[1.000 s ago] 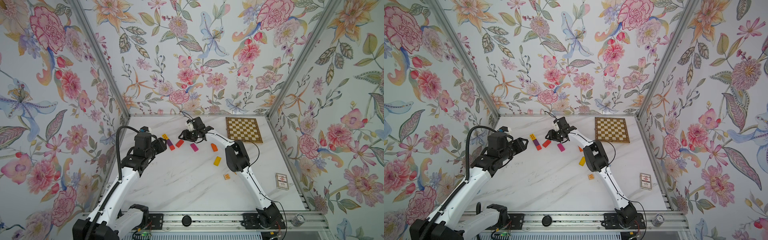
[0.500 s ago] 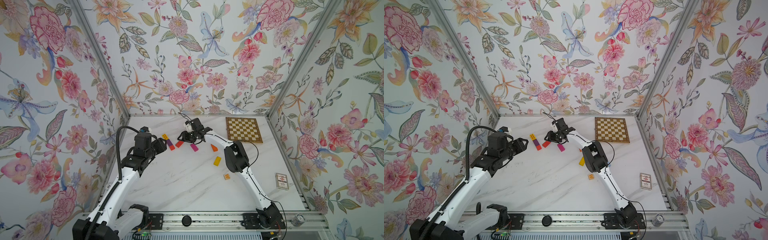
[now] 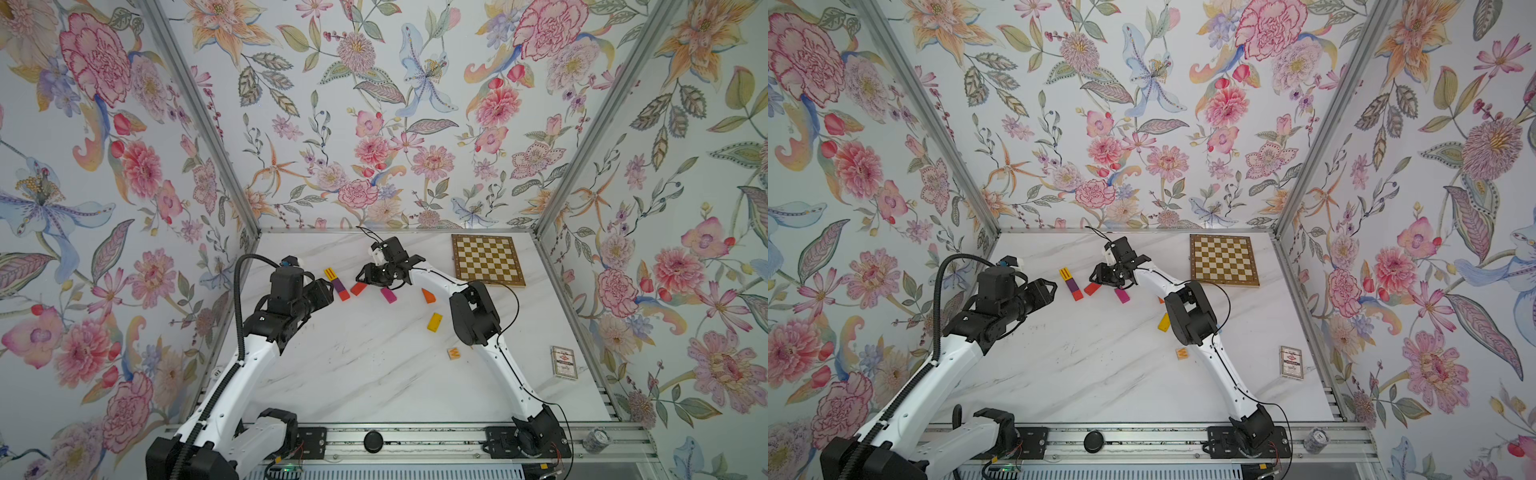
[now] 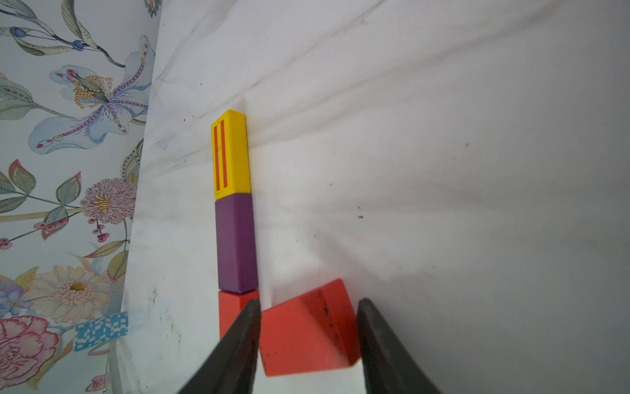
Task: Assemble the letter v with building blocks
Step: Assemble the building block at the center of the board.
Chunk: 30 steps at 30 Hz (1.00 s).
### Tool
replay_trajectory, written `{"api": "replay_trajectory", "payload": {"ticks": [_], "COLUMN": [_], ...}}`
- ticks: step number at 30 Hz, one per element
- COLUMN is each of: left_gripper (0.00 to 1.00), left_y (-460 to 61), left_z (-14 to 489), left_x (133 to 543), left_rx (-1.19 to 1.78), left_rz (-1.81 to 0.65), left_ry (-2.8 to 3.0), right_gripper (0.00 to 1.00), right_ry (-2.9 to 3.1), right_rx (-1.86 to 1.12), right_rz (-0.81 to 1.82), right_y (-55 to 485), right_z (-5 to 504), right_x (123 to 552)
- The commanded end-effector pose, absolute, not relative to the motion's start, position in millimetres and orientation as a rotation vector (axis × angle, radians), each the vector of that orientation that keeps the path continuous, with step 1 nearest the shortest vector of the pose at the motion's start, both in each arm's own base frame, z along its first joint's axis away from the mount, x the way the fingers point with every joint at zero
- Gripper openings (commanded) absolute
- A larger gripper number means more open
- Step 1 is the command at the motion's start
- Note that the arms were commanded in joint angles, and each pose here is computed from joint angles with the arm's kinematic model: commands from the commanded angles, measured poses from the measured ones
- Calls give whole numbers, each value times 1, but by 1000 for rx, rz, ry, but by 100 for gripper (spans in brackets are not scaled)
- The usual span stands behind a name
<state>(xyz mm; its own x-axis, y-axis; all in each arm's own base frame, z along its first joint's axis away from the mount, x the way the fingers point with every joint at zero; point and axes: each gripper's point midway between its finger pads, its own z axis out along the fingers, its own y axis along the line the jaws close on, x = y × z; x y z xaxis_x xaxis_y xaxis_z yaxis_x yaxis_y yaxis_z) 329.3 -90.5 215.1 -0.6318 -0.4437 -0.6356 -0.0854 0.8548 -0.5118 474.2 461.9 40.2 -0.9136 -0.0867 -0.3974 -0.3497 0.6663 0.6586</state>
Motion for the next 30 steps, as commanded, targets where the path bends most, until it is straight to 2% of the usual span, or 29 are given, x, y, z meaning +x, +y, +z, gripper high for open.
{"api": "replay_trajectory", "payload": {"ticks": [1,11,30], "left_gripper": [54,54,54], "left_y": [-90,-91,-91], "left_z": [209,207,208], "left_x": [326,325,325], "left_rx": [-395,-397,-395], "left_rz": [-560,-566,-566], "left_ry": [2232,2237,2235], "right_gripper": [47,41,40], "right_ry": [2628,2636,2645], "right_rx": [-351,-344,-341], "right_rz": [1037,1011,1014], "right_y": [453,451,453], "right_z": [34,35,31], "right_x": [459,455,453]}}
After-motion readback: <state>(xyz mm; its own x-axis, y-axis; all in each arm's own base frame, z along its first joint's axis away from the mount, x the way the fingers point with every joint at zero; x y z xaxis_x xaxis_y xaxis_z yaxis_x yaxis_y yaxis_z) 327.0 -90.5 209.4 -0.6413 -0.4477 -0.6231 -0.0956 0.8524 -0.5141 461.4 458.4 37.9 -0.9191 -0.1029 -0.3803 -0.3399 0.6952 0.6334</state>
